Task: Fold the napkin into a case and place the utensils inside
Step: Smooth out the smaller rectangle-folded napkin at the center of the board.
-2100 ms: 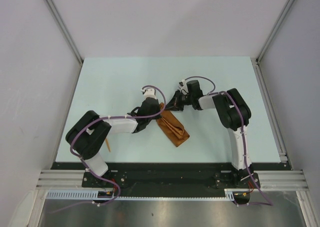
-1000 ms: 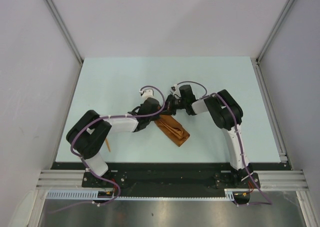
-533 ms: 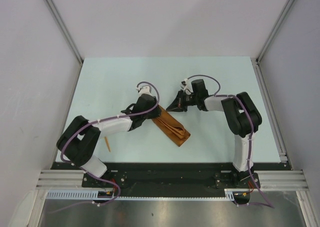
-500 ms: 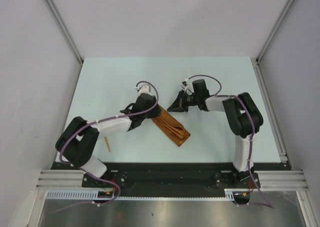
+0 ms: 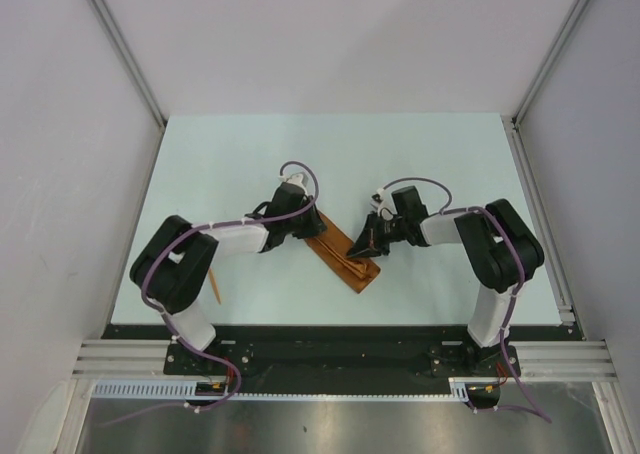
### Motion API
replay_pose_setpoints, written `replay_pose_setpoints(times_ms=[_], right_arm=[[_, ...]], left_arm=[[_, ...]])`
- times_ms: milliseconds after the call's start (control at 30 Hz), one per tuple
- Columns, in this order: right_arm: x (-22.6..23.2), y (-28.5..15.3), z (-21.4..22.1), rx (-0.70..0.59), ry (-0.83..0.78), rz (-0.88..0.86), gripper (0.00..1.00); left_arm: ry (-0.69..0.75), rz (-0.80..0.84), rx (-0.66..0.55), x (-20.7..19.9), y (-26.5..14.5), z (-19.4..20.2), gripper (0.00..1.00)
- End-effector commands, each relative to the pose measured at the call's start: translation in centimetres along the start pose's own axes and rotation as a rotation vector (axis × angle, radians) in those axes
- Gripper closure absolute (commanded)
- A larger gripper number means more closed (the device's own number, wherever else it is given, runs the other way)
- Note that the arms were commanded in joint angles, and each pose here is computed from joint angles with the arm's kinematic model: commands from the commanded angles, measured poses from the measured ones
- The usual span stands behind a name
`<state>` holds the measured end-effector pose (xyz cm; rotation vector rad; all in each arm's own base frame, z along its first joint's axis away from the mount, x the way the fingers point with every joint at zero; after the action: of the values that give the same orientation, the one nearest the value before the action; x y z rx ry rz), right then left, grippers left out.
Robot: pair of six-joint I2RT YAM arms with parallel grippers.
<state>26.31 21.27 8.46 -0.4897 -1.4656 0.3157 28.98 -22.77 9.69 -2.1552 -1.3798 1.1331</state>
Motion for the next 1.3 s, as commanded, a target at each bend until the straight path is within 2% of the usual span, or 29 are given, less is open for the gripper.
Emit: replay_pose_setpoints(times_ms=[0, 133, 167, 233, 267, 300, 333, 367, 433, 467, 567, 633, 767, 933, 1267], right_arm=[[1.7, 1.1, 1.6, 0.006, -0.054, -0.045, 1.0], [1.0, 2.1, 2.5, 0.038, -0.032, -0.042, 1.0], [1.3, 1.9, 2.4, 0.025, -0.044, -0.034, 1.0], [1.3, 1.3, 2.4, 0.032, -0.086, 0.026, 1.0], [2.2, 1.0, 1.6, -0.006, -0.139, 0.055, 1.0], [3.5, 0.3, 1.3, -0.028, -0.194, 0.064, 1.0], [3.4, -0.2, 2.1, 0.012, -0.246, 0.126, 0.99], [5.1, -0.5, 1.1, -0.032, -0.318, 0.161, 0.93], [5.8, -1.0, 2.1, 0.011, -0.432, 0.253, 0.82], [7.0, -1.2, 1.5, -0.032, -0.495, 0.308, 0.74], [7.7, -1.6, 2.4, -0.035, -0.634, 0.432, 0.61], [7.8, -1.5, 2.9, -0.031, -0.69, 0.482, 0.52], [7.3, -0.8, 3.9, -0.003, -0.815, 0.619, 0.46], [6.1, 0.3, 5.1, 0.009, -0.915, 0.771, 0.44], [4.9, 1.4, 5.9, 0.001, -0.997, 0.908, 0.44]], left_arm=[[0.007, 0.089, -0.068, -1.3, -0.6, -1.4, 0.73], [0.028, 0.089, -0.071, -1.6, -1.8, -1.6, 0.69], [0.042, 0.095, -0.085, -2.1, -2.6, -1.9, 0.65], [0.055, 0.083, -0.084, -2.3, -3.4, -2.0, 0.61], [0.05, 0.069, -0.056, -2.3, -4.0, -1.6, 0.6], [0.039, 0.064, -0.043, -2.2, -4.3, -1.5, 0.61], [0.012, 0.059, -0.025, -2.2, -4.5, -1.2, 0.64], [-0.006, 0.065, 0.002, -2.1, -5.0, -0.5, 0.69], [-0.076, 0.072, 0.021, -2.0, -5.4, 0.3, 0.73], [-0.103, 0.066, 0.036, -1.6, -5.6, 1.1, 0.79], [-0.165, 0.1, 0.054, -2.0, -6.0, 1.6, 0.89], [-0.212, 0.153, 0.089, -2.7, -5.8, 1.8, 0.93], [-0.294, 0.19, 0.149, -3.3, -4.6, 2.3, 1.0], [-0.354, 0.153, 0.195, -2.9, -2.7, 3.5, 1.0], [-0.408, 0.08, 0.238, -1.5, -1.0, 5.1, 1.0]])
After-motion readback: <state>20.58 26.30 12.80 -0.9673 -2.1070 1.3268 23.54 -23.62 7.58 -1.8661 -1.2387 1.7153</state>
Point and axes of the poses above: each gripper's point midway between its finger pads, its own y axis out along the fingers, its own x axis along the line the jaws close on, z = x × y, the point moved 8 cm from there along -y, back along the fingers, and after that the axes turned 7 degrees about y, right-handed, at the moved point
